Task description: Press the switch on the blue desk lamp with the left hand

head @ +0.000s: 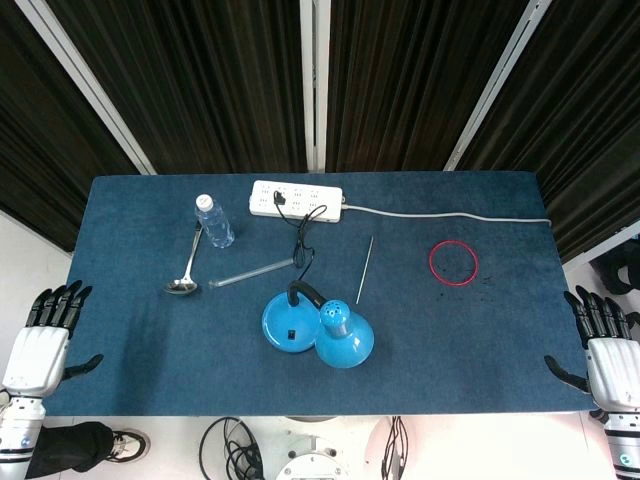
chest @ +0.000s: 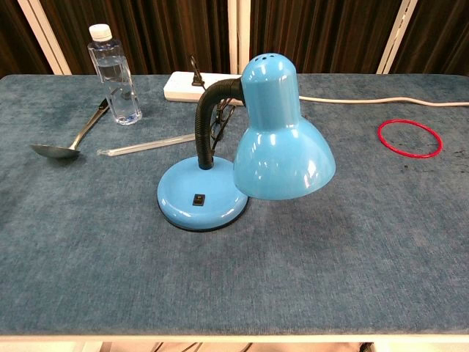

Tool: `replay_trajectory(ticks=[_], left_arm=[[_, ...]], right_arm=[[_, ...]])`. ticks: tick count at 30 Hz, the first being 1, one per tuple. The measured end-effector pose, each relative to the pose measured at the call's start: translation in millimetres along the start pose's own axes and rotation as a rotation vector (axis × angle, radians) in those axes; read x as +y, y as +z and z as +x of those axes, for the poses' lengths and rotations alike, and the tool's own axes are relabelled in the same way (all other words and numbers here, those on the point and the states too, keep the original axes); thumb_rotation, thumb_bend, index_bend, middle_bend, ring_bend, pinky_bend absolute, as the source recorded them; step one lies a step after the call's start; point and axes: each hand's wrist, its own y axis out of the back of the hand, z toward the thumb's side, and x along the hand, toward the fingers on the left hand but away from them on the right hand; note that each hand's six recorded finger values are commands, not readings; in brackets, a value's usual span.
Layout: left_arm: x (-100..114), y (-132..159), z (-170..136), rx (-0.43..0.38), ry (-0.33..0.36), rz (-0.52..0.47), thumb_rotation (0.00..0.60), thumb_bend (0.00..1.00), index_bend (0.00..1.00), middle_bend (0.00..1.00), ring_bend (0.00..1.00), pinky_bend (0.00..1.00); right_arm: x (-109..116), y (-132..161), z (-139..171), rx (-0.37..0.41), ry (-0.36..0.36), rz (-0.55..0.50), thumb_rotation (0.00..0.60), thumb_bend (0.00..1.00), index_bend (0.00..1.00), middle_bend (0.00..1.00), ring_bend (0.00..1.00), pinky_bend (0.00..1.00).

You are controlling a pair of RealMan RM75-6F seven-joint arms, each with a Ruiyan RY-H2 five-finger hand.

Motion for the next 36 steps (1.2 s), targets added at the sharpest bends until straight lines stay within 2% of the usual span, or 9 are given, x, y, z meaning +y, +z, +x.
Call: replay_trajectory(ticks=[12, 17, 19, 21, 22, 23, 24, 29, 36], left_arm=[[1, 2, 1, -0.006, 0.002, 0.006, 0.6, 0.06, 0.02, 0.0, 0.0, 0.0], [0, 9, 4, -0.043, 0.006, 0.015, 0.6, 0.07, 0.03, 0.03, 0.0, 0.01], [-4, 16, 5, -0.071, 0.002, 0.022, 0.6, 0.08, 0.03, 0.12, 0.07, 0.12], [-13, 24, 7, -0.101, -0.015, 0.022, 0.6, 0.13, 0.04, 0.28, 0.32, 0.41], [-18, 28, 8, -0.112, -0.026, 0.019, 0.6, 0.15, 0.04, 0.35, 0.43, 0.5], [-25, 33, 10, -0.128, -0.045, 0.016, 0.6, 0.19, 0.04, 0.47, 0.57, 0.64], [-30, 37, 10, -0.14, -0.062, 0.014, 0.6, 0.22, 0.04, 0.55, 0.63, 0.7], [-65, 71, 18, -0.24, -0.168, 0.015, 0.6, 0.34, 0.07, 0.73, 0.77, 0.82], [-87, 124, 30, -0.401, -0.184, 0.044, 0.6, 0.35, 0.09, 0.76, 0.78, 0.82]], right_arm=[[1, 1, -1, 0.003, -0.003, -0.001, 0.6, 0.12, 0.0, 0.0, 0.0, 0.0], [3, 2, -3, 0.006, -0.009, -0.004, 0.6, 0.12, 0.0, 0.0, 0.0, 0.0], [2, 2, -4, 0.006, -0.006, -0.005, 0.6, 0.12, 0.0, 0.0, 0.0, 0.0], [0, 3, -5, 0.008, 0.001, -0.004, 0.6, 0.12, 0.0, 0.0, 0.0, 0.0], [-1, 4, -4, 0.011, 0.004, -0.003, 0.6, 0.12, 0.0, 0.0, 0.0, 0.0], [-2, 5, -4, 0.016, 0.006, -0.001, 0.6, 0.12, 0.0, 0.0, 0.0, 0.0], [-2, 6, -3, 0.019, 0.005, -0.001, 0.6, 0.12, 0.0, 0.0, 0.0, 0.0], [-1, 5, -1, 0.014, -0.002, -0.008, 0.6, 0.12, 0.0, 0.0, 0.0, 0.0], [1, 3, 1, 0.008, -0.005, -0.015, 0.6, 0.13, 0.0, 0.0, 0.0, 0.0]])
